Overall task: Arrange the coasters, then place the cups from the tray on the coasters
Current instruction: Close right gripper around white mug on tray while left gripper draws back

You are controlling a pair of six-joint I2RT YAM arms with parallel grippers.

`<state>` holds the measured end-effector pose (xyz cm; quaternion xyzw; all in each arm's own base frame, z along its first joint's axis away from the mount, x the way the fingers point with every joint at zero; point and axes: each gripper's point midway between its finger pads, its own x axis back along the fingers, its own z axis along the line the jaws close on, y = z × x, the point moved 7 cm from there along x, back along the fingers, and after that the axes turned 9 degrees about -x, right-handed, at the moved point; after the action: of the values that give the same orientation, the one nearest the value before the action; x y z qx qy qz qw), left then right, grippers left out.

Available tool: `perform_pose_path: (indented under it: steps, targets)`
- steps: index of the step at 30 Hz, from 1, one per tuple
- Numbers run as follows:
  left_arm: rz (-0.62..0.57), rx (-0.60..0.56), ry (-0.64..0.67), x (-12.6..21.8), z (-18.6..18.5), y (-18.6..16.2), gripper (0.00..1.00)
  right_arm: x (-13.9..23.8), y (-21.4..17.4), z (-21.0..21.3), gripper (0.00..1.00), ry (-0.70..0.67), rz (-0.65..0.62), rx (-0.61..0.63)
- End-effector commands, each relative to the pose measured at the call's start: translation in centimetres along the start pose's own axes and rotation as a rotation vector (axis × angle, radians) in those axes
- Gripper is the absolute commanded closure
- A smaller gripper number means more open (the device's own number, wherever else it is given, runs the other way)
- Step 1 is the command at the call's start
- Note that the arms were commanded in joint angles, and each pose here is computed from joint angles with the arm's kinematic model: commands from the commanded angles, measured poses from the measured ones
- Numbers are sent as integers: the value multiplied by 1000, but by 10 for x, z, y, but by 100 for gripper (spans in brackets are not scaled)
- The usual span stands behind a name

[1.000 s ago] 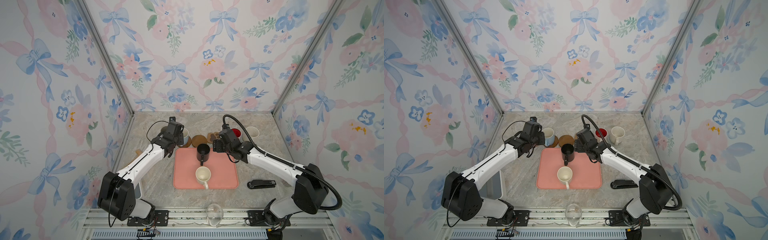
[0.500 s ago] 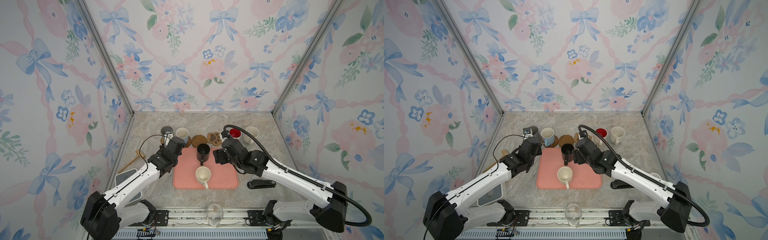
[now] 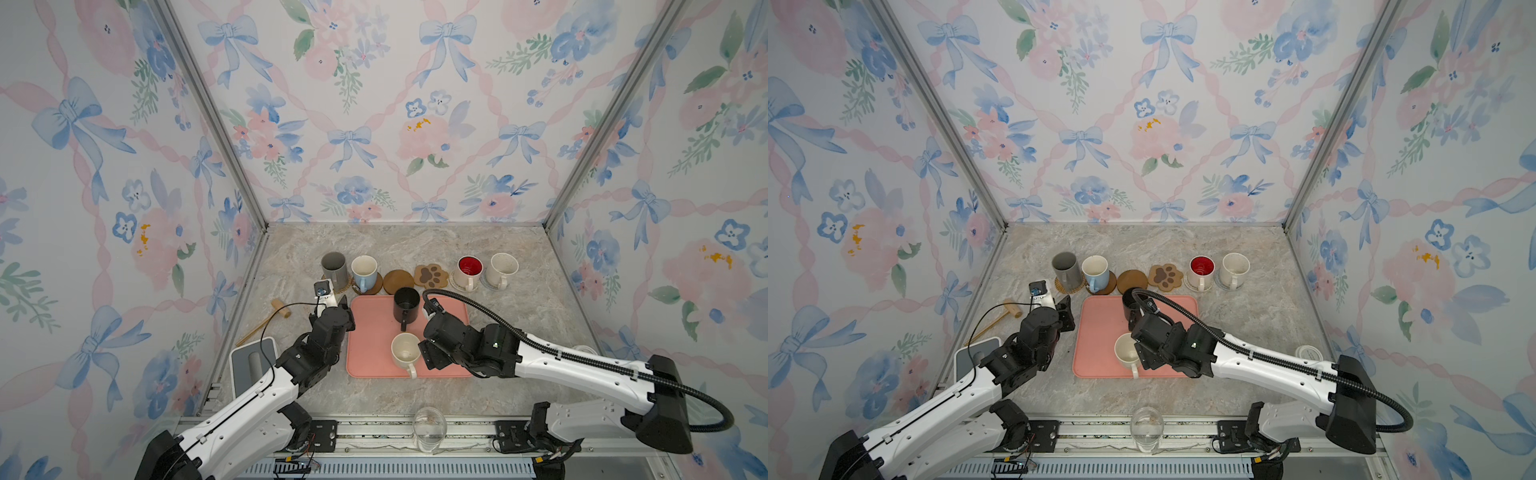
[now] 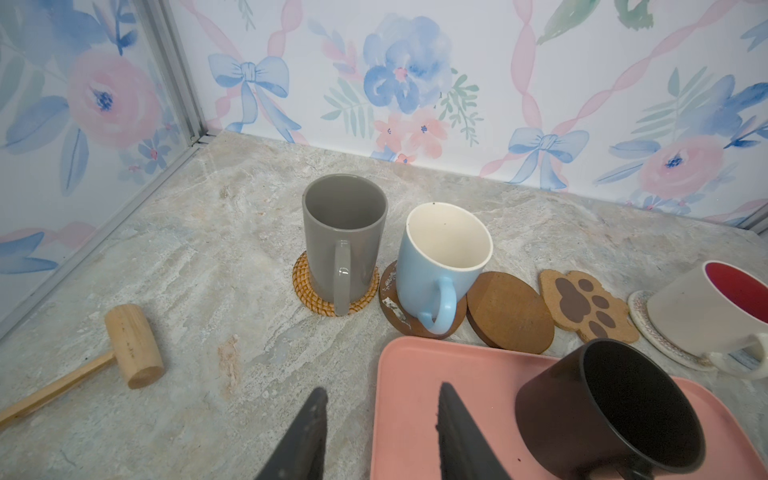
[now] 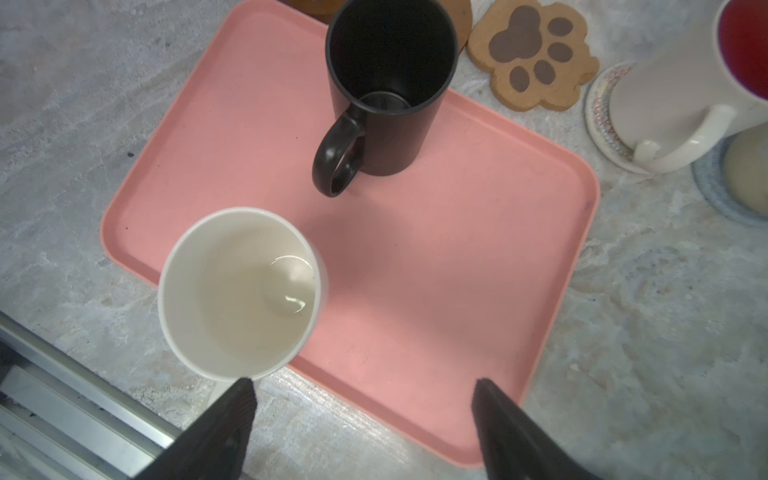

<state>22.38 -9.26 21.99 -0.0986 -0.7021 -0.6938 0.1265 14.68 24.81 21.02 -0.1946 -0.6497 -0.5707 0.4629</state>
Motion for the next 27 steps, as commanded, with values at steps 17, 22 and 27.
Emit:
perform_pose_path:
  steps: [17, 22, 27]
  targets:
    - [-39, -70, -5, 3, 2, 0, 58, -27, -39, 43, 15, 149, 201, -33]
    - [-42, -65, -9, 3, 2, -1, 58, -37, -41, 46, 19, 127, 210, -47]
    - [-40, -73, 22, 3, 6, -2, 58, -44, -39, 52, 35, 133, 212, -57]
